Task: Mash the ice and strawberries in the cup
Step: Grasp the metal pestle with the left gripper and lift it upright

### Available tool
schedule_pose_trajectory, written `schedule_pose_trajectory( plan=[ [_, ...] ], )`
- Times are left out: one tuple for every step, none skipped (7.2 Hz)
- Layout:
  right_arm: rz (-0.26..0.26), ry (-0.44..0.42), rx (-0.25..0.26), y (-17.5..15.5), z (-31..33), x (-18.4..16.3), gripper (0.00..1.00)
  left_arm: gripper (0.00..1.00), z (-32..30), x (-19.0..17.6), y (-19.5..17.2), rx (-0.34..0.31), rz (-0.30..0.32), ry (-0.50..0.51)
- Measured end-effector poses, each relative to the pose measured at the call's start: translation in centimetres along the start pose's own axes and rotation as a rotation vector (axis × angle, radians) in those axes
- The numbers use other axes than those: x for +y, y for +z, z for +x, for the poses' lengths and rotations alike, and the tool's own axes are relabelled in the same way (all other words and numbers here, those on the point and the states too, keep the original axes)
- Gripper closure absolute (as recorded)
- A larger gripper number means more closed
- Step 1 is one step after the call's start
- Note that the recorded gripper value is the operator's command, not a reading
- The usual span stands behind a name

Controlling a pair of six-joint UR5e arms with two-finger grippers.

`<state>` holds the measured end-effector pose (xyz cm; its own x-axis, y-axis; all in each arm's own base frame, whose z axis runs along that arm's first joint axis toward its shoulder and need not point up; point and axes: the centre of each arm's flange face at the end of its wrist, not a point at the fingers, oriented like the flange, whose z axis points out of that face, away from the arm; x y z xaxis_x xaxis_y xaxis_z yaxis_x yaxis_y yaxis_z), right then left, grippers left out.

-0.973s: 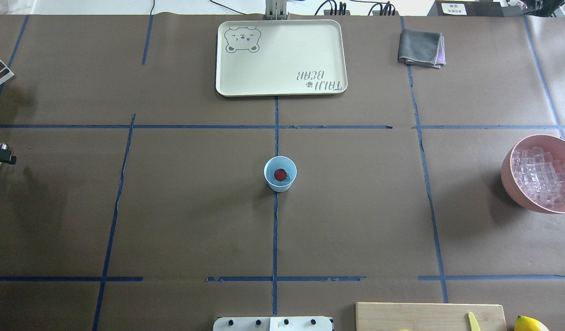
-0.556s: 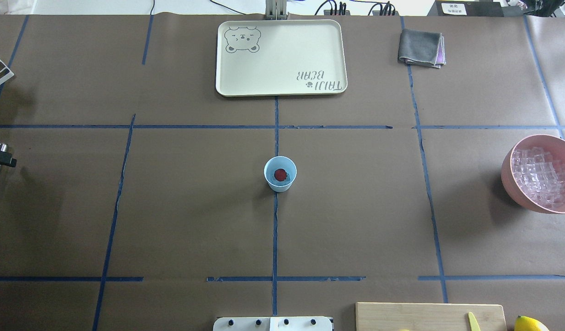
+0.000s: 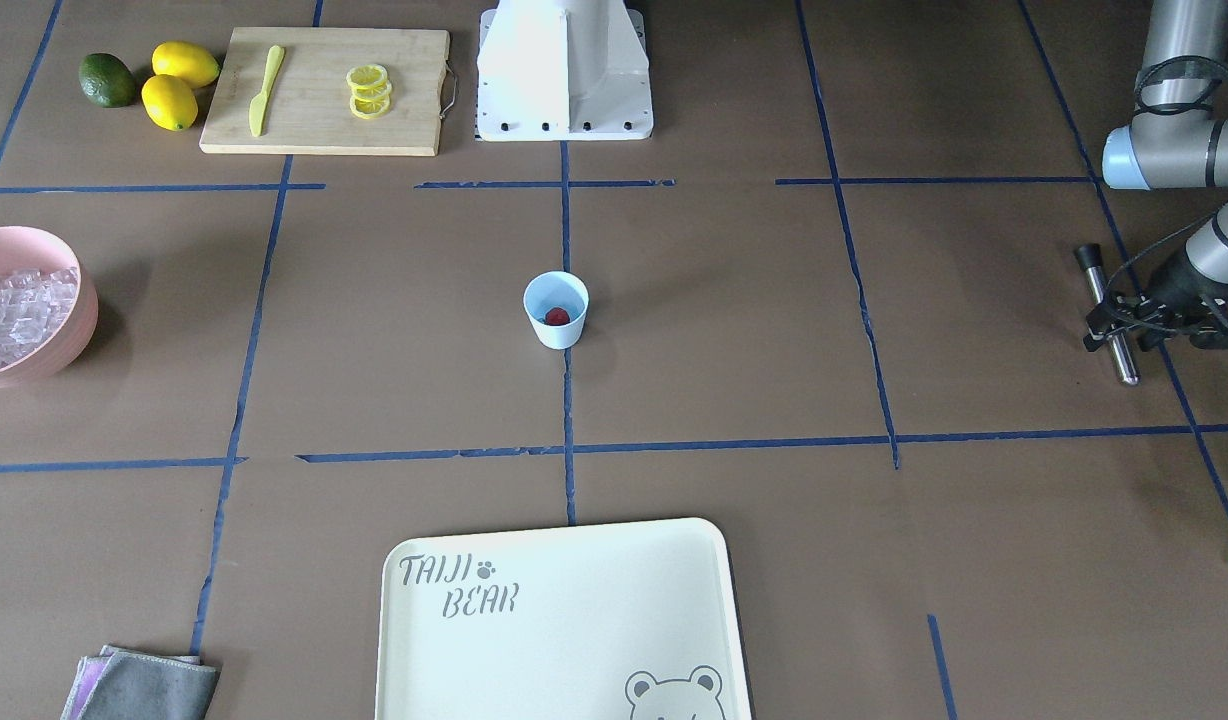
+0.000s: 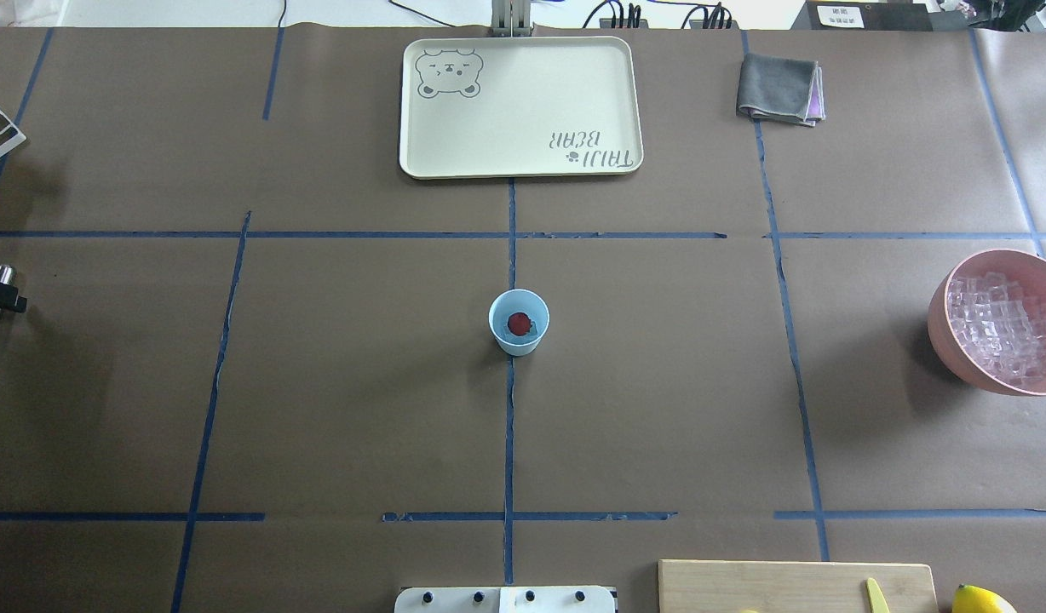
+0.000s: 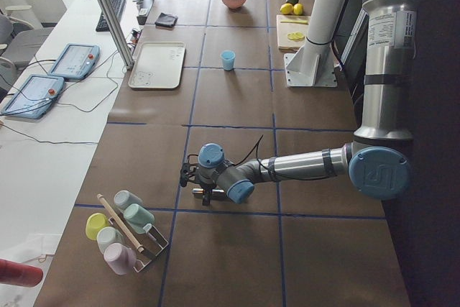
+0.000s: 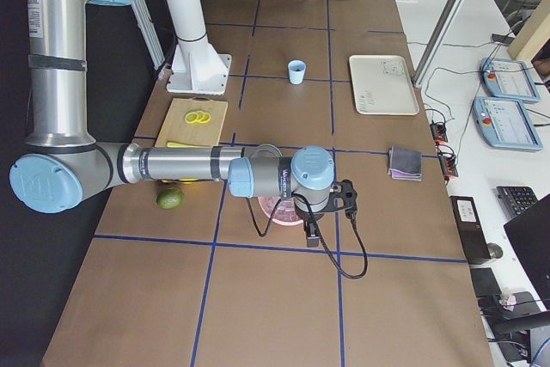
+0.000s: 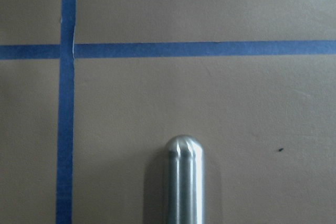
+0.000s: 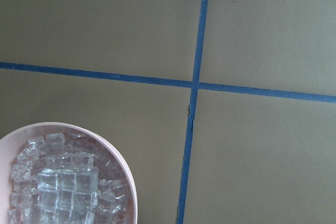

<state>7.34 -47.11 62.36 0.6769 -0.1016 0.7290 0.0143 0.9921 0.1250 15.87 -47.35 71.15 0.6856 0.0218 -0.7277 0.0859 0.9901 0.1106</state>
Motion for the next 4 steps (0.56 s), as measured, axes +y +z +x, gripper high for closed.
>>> schedule_pose_trajectory(
  plan=[
    [0.001,-0.001,0.0,0.0,0.0,0.0,0.0,0.93,0.0,0.0,-0.1,0.001,0.001,-0.001],
    [0.002,-0.002,0.0,-0.1,-0.1,-0.1,0.0,1.0,0.0,0.0,-0.2,0.001,0.003,-0.002],
    [0.003,-0.002,0.0,-0.1,-0.1,-0.1,0.0,1.0,0.2,0.0,-0.5,0.005,0.007,0.0],
    [0.004,-0.002,-0.001,-0.1,-0.2,-0.1,0.0,1.0,1.0,-0.2,-1.3,0.015,0.016,0.006]
  ],
)
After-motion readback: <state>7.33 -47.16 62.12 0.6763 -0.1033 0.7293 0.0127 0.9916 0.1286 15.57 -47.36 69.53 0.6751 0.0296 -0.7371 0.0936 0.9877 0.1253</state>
